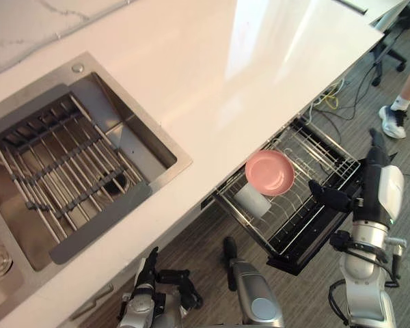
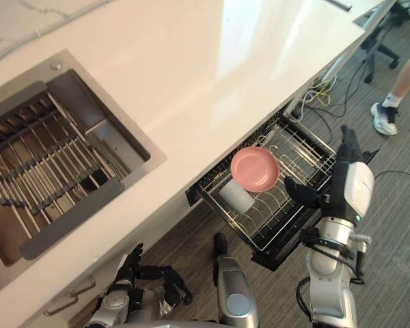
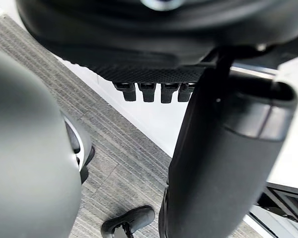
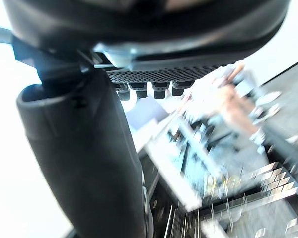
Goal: Walk over to the sink, pick up the cup, carry it to the dishwasher, place the cup inside the dishwasher, then close the dishwasher door
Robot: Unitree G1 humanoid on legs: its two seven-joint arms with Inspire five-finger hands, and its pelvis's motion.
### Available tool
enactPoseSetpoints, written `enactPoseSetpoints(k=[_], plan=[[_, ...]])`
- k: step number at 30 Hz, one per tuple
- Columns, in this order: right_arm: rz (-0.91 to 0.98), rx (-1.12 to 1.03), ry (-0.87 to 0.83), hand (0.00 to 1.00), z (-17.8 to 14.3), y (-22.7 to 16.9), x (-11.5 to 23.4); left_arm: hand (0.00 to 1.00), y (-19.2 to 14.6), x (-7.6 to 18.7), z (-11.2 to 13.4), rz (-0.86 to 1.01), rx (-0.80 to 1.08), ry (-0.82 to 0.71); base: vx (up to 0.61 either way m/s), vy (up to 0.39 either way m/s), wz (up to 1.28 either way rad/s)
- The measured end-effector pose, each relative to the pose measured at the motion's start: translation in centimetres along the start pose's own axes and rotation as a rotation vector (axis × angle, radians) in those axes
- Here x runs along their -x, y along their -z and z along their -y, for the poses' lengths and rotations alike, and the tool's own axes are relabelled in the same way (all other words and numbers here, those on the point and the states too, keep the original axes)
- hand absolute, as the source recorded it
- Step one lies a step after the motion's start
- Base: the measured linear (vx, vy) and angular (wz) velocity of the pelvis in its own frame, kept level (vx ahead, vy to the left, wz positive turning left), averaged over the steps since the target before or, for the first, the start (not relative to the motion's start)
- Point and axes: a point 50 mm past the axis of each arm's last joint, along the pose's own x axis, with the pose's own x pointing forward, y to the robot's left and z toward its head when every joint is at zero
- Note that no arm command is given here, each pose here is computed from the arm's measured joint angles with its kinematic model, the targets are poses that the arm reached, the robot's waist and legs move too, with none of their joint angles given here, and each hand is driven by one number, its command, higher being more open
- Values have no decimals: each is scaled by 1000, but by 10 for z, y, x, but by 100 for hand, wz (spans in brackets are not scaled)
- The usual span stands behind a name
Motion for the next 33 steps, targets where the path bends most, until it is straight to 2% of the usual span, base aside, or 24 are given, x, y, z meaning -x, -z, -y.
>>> enactPoseSetpoints(k=[7,15,19,26,33], plan=[[-261,-116,128,100,19,37,31,100,18,8,3,-59,6,10,62,5,1],[-653,-414,216,100,10,90,84,100,26,14,16,-94,65,22,-20,-29,3],[-784,-492,229,100,7,103,110,100,27,16,22,-102,97,29,-11,-16,1],[-1002,-743,166,100,-22,114,155,100,28,18,27,-115,115,41,7,-39,2],[-1112,-889,0,100,-60,112,176,100,27,18,30,-112,115,51,22,-21,14]])
